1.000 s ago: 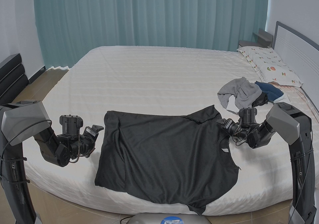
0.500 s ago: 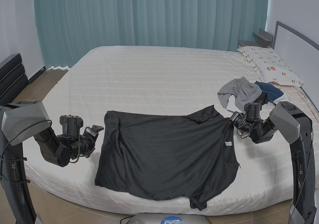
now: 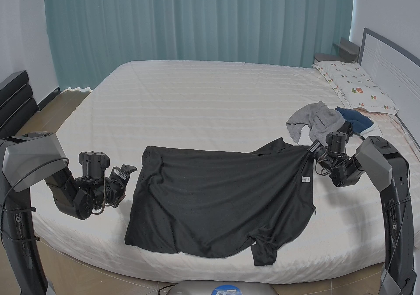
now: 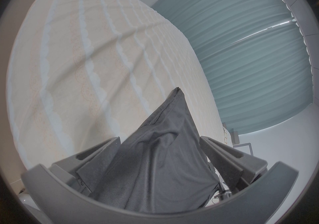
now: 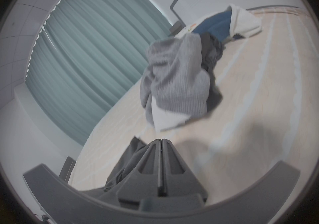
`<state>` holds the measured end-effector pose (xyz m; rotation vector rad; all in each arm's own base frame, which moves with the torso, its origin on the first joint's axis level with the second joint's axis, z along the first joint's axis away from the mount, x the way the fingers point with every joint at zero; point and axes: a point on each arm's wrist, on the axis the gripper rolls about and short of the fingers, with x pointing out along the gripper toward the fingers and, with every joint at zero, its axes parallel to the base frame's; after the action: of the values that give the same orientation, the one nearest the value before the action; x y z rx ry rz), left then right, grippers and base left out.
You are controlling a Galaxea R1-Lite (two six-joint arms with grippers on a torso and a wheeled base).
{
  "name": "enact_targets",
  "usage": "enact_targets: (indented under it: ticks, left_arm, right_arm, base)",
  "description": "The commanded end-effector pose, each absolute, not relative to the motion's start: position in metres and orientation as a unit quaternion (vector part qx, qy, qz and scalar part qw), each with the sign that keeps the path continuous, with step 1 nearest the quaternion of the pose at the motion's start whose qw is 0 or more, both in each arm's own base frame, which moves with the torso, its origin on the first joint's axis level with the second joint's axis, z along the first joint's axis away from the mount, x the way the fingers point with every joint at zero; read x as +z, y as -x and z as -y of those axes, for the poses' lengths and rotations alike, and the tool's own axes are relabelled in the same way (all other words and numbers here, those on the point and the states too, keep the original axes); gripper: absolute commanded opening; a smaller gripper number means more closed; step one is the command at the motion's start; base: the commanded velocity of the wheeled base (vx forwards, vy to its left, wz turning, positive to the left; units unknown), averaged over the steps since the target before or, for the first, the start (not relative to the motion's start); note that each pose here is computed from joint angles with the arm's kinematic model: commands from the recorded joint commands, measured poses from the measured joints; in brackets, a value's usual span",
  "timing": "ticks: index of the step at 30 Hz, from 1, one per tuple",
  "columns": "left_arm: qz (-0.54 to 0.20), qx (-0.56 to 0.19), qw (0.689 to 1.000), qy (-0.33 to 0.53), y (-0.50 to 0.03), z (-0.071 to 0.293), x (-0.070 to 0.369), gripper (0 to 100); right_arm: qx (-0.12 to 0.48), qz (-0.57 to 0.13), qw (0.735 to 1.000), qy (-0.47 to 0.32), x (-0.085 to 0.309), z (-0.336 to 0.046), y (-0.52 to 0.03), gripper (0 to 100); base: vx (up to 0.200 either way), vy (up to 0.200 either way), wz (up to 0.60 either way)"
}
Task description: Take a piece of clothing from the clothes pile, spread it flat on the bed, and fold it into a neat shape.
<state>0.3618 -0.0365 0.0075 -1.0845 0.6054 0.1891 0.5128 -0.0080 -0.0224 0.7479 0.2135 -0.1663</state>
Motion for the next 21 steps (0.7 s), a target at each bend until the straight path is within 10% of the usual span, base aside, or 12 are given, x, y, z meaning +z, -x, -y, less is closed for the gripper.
enact_targets:
  ticks: [1,12,13,21]
  left_arm:
    - [-0.284,0.089,0.809,0.507,-0.362,0.037,0.007,100]
    - [-0.285,0.089,0.809,0.507,-0.361,0.037,0.006,100]
    - [-0.285,0.089,0.809,0.507,-0.361,0.037,0.006,100]
    - [-0.287,0.083,0.810,0.505,-0.359,0.040,0.008,100]
  right_arm:
    - [-0.087,-0.079,0.924,-0.365,-0.017,0.015,-0.519,0]
    - [-0.088,-0.095,0.926,-0.354,-0.029,0.014,-0.516,0]
    - [-0.088,-0.095,0.926,-0.354,-0.029,0.014,-0.516,100]
    - [-0.028,-0.146,0.935,-0.321,-0.011,0.007,-0.467,100]
  base:
    - [0.000,0.000,0.00]
    - [0.000,0.000,0.00]
    - [0.000,0.000,0.00]
    - [0.000,0.000,0.00]
